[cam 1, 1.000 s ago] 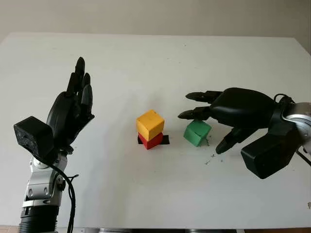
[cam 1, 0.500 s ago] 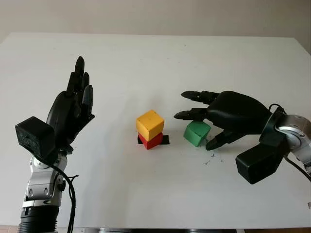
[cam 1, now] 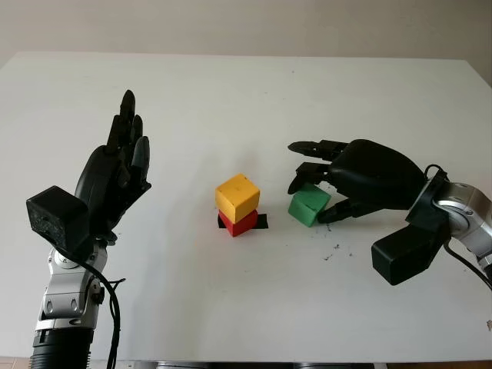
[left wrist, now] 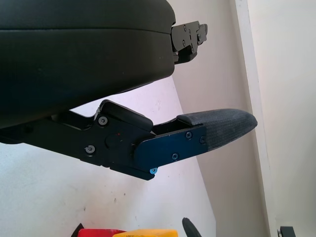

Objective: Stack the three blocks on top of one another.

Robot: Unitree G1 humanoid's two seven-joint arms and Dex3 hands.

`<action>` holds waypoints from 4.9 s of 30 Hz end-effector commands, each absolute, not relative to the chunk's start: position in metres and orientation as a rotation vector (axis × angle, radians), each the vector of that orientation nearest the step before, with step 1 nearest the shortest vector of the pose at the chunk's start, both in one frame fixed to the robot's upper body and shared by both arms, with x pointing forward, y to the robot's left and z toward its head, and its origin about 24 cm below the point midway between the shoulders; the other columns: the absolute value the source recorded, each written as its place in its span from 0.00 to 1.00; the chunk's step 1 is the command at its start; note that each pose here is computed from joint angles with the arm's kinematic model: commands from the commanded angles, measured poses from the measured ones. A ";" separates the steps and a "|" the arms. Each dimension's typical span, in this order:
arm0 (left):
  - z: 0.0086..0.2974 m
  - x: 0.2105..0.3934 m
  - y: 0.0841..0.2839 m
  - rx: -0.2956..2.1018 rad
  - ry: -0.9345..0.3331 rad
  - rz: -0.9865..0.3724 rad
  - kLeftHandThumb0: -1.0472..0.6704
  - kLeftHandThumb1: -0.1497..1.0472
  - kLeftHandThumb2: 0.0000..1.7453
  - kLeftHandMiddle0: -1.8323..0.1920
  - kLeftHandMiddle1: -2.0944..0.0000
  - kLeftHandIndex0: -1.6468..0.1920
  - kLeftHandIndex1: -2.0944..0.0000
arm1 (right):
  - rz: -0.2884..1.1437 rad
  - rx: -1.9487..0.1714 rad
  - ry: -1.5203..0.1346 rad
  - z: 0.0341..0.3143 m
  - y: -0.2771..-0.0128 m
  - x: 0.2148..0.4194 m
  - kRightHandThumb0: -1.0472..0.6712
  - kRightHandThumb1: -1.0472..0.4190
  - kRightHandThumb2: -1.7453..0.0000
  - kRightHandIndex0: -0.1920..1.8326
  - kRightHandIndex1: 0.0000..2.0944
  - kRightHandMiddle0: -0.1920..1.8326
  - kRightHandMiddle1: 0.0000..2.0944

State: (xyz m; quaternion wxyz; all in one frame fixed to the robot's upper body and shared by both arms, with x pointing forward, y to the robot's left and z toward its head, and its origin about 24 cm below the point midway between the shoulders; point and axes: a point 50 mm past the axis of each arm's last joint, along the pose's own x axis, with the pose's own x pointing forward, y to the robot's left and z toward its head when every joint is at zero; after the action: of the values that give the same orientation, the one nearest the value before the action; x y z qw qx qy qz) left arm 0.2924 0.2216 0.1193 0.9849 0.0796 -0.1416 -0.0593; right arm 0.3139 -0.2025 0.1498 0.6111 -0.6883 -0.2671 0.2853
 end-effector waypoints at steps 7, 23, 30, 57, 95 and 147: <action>0.121 0.291 0.222 0.170 -0.292 -0.120 0.15 1.00 0.38 1.00 1.00 1.00 1.00 | 0.646 -1.654 -0.609 0.163 -0.206 0.318 0.37 0.04 0.97 0.25 0.03 0.26 0.67; 0.121 0.291 0.217 0.182 -0.296 -0.124 0.16 1.00 0.38 1.00 1.00 1.00 1.00 | 0.610 -1.573 -0.518 0.236 -0.193 0.342 0.35 0.07 0.97 0.25 0.02 0.33 0.58; 0.120 0.292 0.213 0.169 -0.292 -0.133 0.15 1.00 0.41 1.00 1.00 1.00 1.00 | 0.695 -1.451 -0.443 0.271 -0.172 0.349 0.35 0.08 0.97 0.24 0.02 0.31 0.66; 0.117 0.296 0.208 0.162 -0.287 -0.120 0.12 1.00 0.42 1.00 1.00 1.00 1.00 | 0.842 -1.355 -0.374 0.298 -0.094 0.331 0.37 0.09 0.97 0.24 0.02 0.28 0.78; 0.112 0.292 0.206 0.159 -0.282 -0.102 0.11 1.00 0.43 1.00 1.00 1.00 1.00 | 0.897 -1.411 -0.395 0.279 -0.068 0.328 0.37 0.08 0.97 0.23 0.02 0.26 0.83; 0.111 0.290 0.204 0.163 -0.277 -0.094 0.11 1.00 0.43 1.00 1.00 1.00 1.00 | 0.943 -1.418 -0.308 0.264 -0.070 0.332 0.35 0.07 0.97 0.25 0.03 0.28 0.79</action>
State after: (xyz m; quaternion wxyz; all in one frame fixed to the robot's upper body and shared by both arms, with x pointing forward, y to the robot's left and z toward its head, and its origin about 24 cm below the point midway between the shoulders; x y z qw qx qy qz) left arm 0.2922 0.2043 0.1106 0.9869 0.0769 -0.1339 -0.0468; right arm 0.3323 -0.0706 0.2642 0.6503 -0.6242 -0.1360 0.4112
